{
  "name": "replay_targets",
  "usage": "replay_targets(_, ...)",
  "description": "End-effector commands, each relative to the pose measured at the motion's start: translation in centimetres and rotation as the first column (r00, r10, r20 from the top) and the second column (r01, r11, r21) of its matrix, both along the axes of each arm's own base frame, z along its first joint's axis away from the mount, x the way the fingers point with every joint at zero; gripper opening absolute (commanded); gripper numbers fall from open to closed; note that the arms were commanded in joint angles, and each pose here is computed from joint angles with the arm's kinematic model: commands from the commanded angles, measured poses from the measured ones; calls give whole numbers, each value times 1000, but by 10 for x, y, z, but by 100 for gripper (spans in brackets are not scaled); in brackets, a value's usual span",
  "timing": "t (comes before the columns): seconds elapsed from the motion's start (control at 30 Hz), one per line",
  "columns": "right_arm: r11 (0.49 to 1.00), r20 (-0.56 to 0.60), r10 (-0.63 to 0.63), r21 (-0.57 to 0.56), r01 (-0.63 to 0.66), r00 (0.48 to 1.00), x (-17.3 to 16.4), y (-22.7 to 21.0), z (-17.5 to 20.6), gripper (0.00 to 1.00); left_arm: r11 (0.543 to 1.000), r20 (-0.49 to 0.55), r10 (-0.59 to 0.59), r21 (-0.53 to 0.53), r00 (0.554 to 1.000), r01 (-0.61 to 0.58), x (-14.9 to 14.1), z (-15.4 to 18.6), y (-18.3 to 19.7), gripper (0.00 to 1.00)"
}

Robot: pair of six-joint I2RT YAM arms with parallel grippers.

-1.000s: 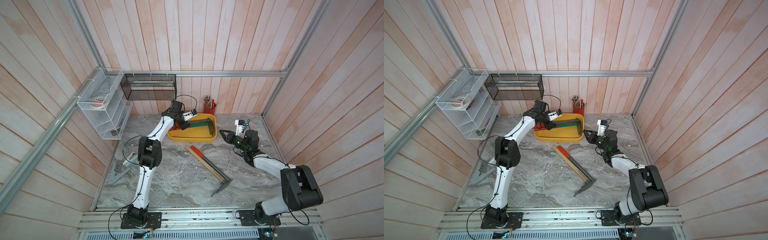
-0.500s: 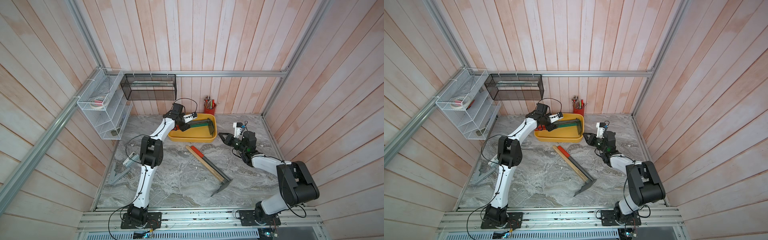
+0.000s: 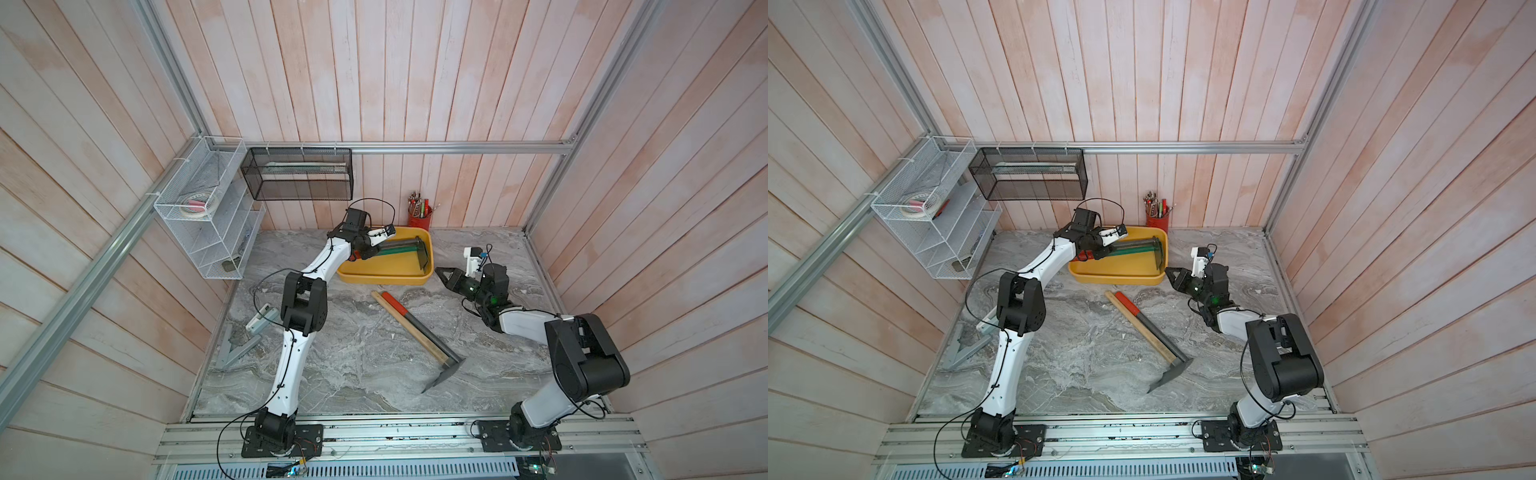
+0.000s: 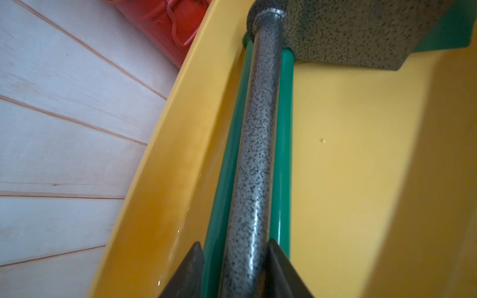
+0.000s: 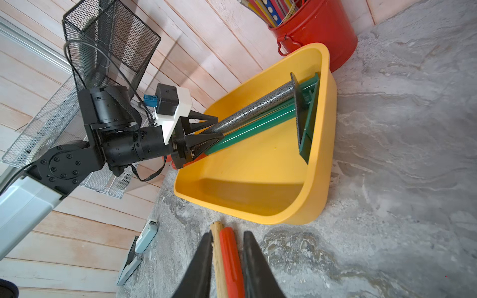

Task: Put the small hoe into the storage box
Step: Adjust the hoe in the storage box.

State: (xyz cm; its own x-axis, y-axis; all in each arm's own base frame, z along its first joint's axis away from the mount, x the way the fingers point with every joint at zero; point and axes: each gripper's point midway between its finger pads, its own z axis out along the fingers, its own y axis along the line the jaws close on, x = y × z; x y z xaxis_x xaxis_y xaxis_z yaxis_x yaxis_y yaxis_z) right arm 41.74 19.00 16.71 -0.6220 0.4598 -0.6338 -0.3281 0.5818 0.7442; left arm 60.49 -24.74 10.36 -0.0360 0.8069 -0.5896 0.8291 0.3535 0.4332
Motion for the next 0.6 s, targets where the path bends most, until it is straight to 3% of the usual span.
replay_targets(0.0,1000,20,9,17,-10,1000,3,2,3,23,1000,12,2,-2,1000,-2,1,2,2,37)
replay_targets(0.2,1000,13,4,12,-4,1000,3,1,-1,24,1000,0,-3,-4,1000,3,-3,0,1,28)
replay_targets(0.57,1000,8,3,31,-3,1000,5,2,-4,23,1000,82,0,-25,997,2,0,33,1,7)
